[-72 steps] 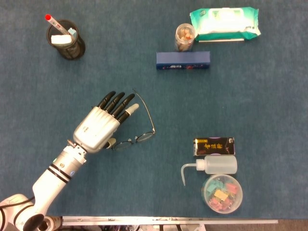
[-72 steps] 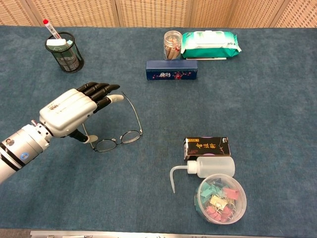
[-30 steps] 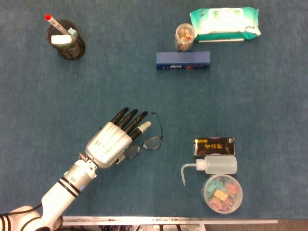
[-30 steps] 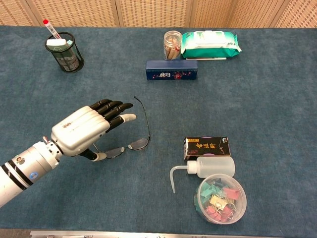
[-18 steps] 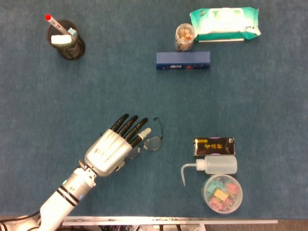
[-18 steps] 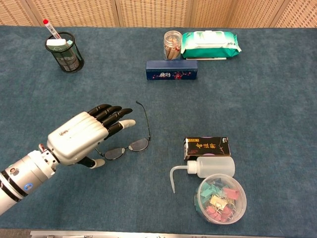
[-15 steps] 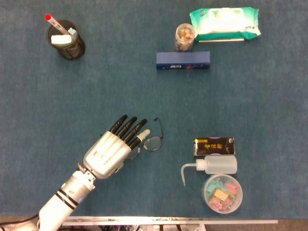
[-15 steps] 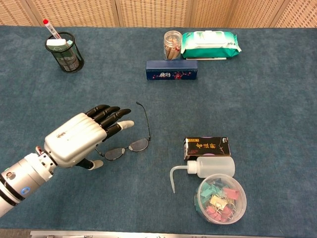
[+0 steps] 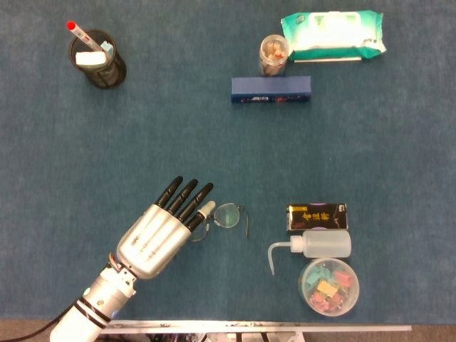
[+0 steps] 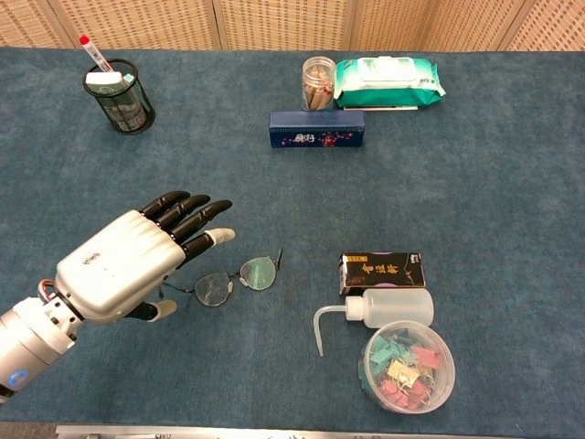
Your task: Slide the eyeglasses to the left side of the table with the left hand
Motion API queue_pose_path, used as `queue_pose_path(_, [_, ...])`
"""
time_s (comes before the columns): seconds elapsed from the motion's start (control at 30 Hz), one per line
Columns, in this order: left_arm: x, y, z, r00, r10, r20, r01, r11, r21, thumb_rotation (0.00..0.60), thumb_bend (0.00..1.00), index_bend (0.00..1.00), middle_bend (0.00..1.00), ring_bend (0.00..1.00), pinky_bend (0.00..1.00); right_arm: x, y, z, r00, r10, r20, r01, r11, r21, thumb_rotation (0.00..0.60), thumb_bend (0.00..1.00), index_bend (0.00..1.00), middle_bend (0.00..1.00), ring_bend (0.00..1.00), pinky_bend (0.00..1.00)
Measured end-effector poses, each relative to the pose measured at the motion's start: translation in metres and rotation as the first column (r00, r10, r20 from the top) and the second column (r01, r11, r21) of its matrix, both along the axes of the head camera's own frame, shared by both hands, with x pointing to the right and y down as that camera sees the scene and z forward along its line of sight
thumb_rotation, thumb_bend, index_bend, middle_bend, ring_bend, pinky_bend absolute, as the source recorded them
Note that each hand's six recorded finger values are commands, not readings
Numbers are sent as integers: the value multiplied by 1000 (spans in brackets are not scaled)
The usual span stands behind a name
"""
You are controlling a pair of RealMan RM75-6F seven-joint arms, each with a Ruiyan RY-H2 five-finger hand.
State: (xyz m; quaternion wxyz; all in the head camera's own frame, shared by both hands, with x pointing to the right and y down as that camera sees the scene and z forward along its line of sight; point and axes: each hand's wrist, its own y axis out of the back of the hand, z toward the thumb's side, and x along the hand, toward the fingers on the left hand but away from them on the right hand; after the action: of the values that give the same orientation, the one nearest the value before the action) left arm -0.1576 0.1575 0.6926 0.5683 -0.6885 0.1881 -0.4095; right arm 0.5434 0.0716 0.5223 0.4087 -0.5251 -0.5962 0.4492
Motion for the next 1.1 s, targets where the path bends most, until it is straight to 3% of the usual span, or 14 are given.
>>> queue_pose_path(0.47, [-15,-16,-21,998,-54,-6,55,996,67,600,123,154,0,0,80,-2,-1,4,1000,-7,-4,7,1000,-14,600,0,357,365,267,446])
queue_pose_path(1.1, [-46,-33,-16,989,-136,50,132,988,77,600,123,154,0,0,80,-5,-3,7,1000,-13,-10,13,1000,-25,600,0,357,365,267,447])
